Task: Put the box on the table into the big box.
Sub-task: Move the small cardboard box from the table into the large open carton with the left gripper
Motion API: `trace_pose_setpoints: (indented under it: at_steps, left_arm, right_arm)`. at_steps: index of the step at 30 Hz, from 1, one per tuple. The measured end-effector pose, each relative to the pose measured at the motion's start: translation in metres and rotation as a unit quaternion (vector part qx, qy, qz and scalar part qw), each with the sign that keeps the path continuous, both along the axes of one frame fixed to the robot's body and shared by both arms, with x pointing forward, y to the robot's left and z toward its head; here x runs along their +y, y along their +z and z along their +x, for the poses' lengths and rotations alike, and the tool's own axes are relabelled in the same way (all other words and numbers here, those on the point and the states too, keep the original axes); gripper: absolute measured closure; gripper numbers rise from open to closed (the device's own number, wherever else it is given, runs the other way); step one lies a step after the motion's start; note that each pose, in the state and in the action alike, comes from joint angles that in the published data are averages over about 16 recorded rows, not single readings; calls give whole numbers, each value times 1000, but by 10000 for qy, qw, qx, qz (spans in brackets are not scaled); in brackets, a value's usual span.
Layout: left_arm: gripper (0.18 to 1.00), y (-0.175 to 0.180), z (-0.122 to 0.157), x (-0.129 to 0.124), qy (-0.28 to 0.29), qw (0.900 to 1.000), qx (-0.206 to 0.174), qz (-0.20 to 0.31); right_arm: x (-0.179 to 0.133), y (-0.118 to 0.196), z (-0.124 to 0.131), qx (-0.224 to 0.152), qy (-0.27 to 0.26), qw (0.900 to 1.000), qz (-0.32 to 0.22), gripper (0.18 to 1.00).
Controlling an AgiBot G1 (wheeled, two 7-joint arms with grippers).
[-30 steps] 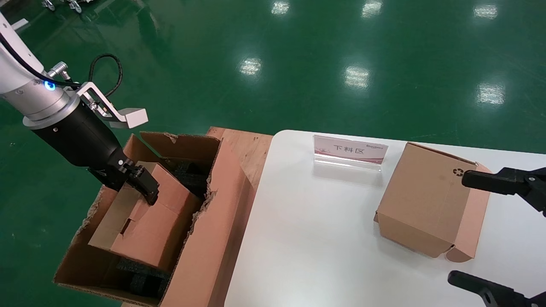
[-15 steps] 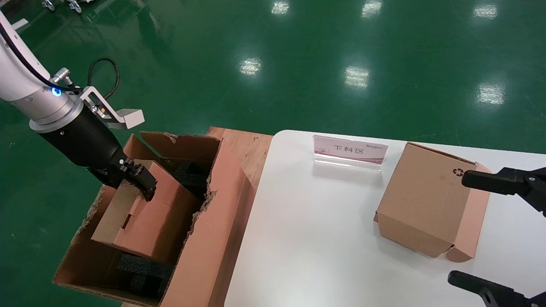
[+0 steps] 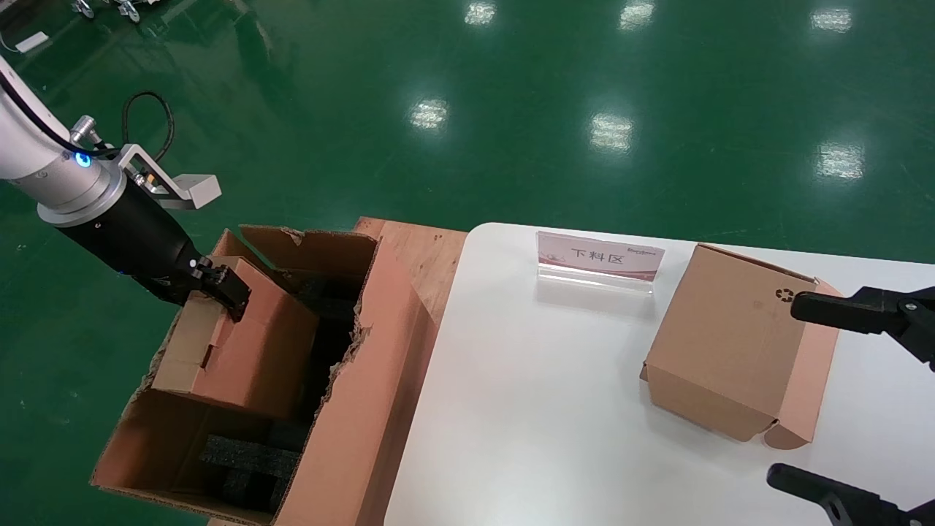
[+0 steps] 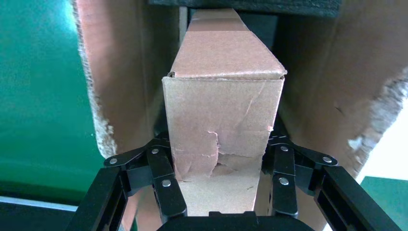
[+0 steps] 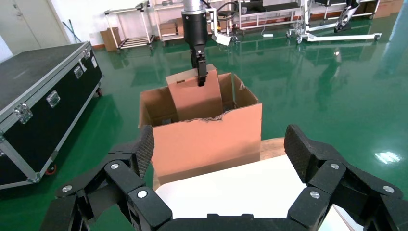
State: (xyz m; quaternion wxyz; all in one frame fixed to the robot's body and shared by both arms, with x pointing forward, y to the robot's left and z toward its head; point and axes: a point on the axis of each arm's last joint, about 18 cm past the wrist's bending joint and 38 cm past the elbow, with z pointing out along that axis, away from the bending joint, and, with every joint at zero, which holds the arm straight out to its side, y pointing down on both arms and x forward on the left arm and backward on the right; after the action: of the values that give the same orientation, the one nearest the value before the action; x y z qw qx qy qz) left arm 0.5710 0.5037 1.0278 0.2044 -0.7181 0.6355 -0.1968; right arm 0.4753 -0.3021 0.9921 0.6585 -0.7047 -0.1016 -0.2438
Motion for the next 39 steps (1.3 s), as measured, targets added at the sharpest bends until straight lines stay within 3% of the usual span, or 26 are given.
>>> trace_pose_setpoints:
  at_steps: [22,39]
  left_arm:
    - [856,-21,4,31,331,9990,-117,267]
    - [859,-41,6,45,522,9974,10,500]
  right_arm:
    - [0,0,0,0,0,10000,0,183]
    - [0,0,0,0,0,10000,0,184]
